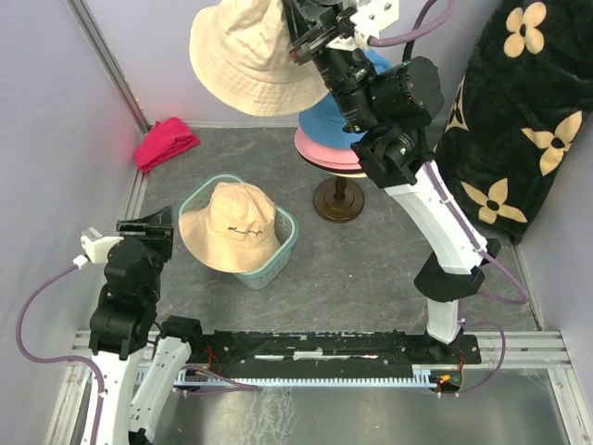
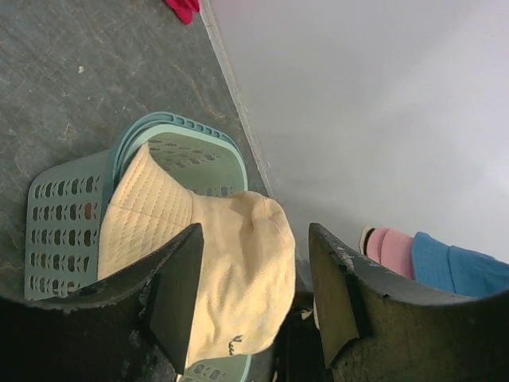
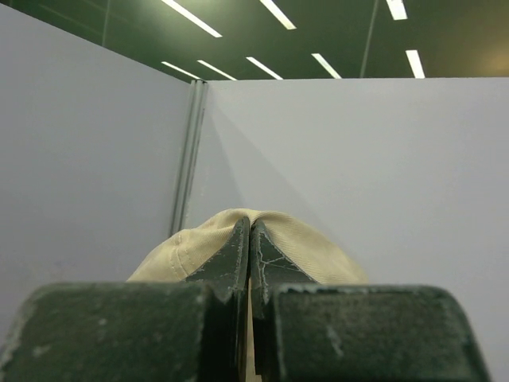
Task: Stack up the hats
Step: Pick up the hat from the bin, then stack the hat on the hat.
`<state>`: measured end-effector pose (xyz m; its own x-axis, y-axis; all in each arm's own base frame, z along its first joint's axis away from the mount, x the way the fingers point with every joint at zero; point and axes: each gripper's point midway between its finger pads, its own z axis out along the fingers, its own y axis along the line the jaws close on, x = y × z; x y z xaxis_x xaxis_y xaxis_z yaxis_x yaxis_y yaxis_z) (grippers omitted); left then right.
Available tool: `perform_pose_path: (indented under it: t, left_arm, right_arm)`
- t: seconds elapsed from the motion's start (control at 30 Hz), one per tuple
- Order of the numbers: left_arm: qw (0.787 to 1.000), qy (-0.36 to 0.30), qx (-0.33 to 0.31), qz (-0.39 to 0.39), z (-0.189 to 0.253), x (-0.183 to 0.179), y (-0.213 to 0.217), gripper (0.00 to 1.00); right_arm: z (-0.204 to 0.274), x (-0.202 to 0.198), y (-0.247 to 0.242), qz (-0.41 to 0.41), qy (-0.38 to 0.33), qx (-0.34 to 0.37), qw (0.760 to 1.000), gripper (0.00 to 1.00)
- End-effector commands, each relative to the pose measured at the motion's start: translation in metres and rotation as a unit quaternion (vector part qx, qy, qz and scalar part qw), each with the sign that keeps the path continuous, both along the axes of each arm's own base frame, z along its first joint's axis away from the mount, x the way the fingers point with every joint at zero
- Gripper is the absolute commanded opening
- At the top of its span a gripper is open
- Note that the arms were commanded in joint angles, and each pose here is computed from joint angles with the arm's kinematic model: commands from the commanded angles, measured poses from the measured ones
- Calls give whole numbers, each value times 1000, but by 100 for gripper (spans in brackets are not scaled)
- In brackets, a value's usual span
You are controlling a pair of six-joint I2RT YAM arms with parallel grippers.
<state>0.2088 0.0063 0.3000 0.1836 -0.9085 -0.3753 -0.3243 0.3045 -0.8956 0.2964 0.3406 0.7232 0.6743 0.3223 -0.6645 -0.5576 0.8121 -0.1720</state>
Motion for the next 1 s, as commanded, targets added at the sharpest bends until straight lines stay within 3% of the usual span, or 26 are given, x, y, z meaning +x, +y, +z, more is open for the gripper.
perform_pose_path:
  t: [0.0, 0.27, 0.6, 0.97]
  left_arm:
    - [999, -29, 40, -15, 26, 11, -2, 63]
    - [997, -38, 50, -39, 35, 27, -12, 63]
    - [993, -58, 78, -61, 57, 51, -21, 63]
    - [990, -75, 95, -78, 78, 80, -30, 63]
  right_arm:
    - [42, -16, -68, -75, -52, 41, 995, 1]
    - [44, 8, -116, -131, -41, 41, 990, 1]
    - [6, 80, -130, -149, 16, 39, 988, 1]
    - [-34, 120, -114, -127, 65, 23, 990, 1]
